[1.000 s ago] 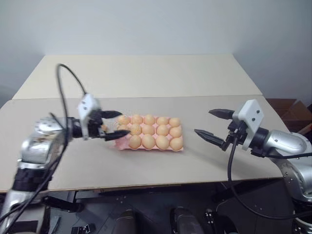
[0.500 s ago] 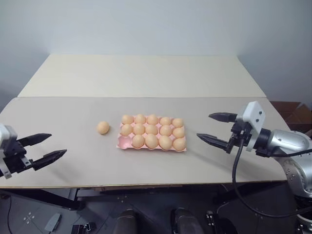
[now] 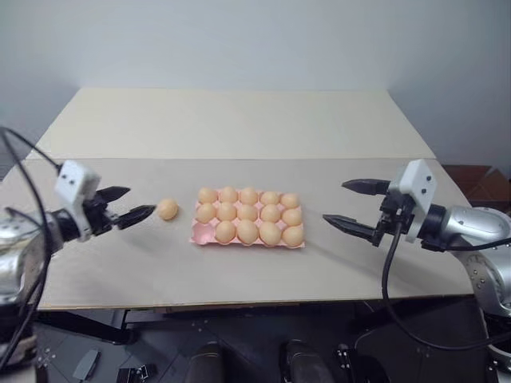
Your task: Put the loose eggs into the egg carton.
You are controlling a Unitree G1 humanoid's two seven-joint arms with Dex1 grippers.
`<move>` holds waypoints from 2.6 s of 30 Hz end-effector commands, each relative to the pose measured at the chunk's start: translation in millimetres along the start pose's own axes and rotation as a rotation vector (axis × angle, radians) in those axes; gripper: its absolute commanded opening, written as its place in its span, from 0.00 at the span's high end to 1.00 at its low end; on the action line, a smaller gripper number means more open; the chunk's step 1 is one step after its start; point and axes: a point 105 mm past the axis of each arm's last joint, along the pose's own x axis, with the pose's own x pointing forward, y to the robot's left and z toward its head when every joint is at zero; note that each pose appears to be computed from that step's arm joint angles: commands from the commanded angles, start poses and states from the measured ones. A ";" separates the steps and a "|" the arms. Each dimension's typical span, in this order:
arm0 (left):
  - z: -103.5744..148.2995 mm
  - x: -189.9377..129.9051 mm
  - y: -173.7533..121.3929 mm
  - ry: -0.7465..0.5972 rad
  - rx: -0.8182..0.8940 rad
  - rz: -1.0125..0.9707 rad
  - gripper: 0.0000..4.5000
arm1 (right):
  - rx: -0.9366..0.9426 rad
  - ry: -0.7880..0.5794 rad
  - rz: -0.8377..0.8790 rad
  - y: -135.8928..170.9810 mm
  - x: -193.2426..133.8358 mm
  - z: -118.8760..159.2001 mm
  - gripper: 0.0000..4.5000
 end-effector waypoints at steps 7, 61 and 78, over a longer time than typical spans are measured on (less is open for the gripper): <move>-23.7 52.6 12.8 0.199 -0.073 0.130 0.05 | -0.061 -0.041 -0.037 0.4 -3.9 16.9 0.00; 17.8 -79.4 -30.6 -0.137 0.221 -0.364 0.00 | -0.015 -0.041 -0.062 -10.8 -22.9 8.8 0.00; 9.3 -100.9 -30.0 -0.157 0.175 -0.324 0.00 | -0.056 -0.046 -0.028 0.2 -20.9 15.9 0.00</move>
